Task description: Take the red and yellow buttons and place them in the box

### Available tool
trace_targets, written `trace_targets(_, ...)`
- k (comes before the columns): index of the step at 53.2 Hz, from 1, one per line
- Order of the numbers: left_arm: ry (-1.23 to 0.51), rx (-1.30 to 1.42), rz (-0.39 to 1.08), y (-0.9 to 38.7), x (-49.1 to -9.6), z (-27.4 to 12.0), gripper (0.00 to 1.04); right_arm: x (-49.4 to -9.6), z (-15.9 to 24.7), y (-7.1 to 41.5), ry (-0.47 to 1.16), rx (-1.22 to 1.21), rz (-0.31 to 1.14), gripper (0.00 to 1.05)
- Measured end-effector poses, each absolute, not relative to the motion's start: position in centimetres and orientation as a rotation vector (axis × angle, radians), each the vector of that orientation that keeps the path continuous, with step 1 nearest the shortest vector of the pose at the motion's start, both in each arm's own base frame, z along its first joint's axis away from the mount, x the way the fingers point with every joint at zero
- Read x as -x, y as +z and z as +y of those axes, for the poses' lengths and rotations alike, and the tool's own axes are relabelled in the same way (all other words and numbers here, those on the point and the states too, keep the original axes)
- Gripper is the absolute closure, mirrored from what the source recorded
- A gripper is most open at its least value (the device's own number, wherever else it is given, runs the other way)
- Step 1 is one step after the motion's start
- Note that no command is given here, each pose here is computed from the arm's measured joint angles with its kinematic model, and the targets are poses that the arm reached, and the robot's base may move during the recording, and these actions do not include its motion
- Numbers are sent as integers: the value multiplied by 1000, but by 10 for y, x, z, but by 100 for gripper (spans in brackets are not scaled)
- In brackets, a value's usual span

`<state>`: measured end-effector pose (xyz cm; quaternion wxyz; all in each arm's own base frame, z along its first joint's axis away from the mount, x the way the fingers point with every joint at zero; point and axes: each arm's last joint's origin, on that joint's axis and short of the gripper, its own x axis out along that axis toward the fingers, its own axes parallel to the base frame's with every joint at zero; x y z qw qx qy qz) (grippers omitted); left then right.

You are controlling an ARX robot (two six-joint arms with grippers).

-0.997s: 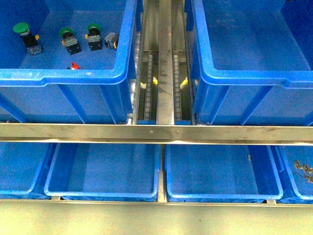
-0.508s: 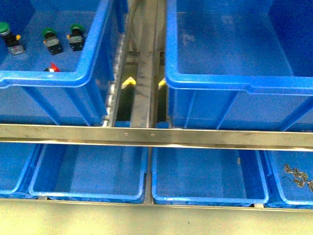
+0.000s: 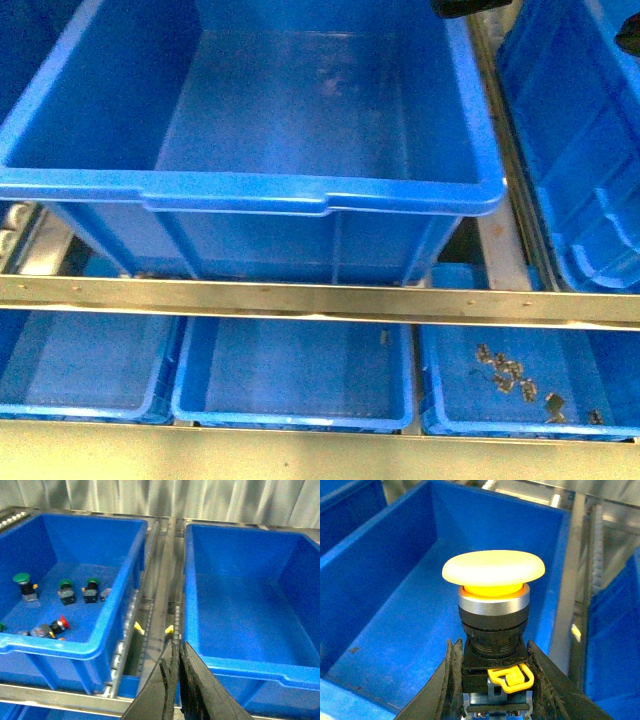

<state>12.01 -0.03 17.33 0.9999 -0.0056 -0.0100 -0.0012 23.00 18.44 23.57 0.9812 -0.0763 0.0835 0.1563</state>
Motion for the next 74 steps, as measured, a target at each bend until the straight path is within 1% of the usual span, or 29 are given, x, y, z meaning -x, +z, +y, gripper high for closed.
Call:
trace_targets(34, -8, 10, -22, 173, -108, 0, 102, -230, 189, 239, 308, 147, 157, 78)
trace_targets(39, -4, 10, 15, 168, -100, 0, 102, -230, 190, 240, 315, 144, 154, 78)
trace_targets(42, -2, 10, -4, 169, -98, 0, 102, -231, 191, 239, 323, 145, 156, 78)
trace_targets(65, 0, 9, -6, 169, -97, 0, 102, -234, 191, 238, 326, 143, 162, 79)
trace_targets(74, 0, 9, -6, 169, -97, 0, 73, -237, 184, 234, 304, 139, 175, 79)
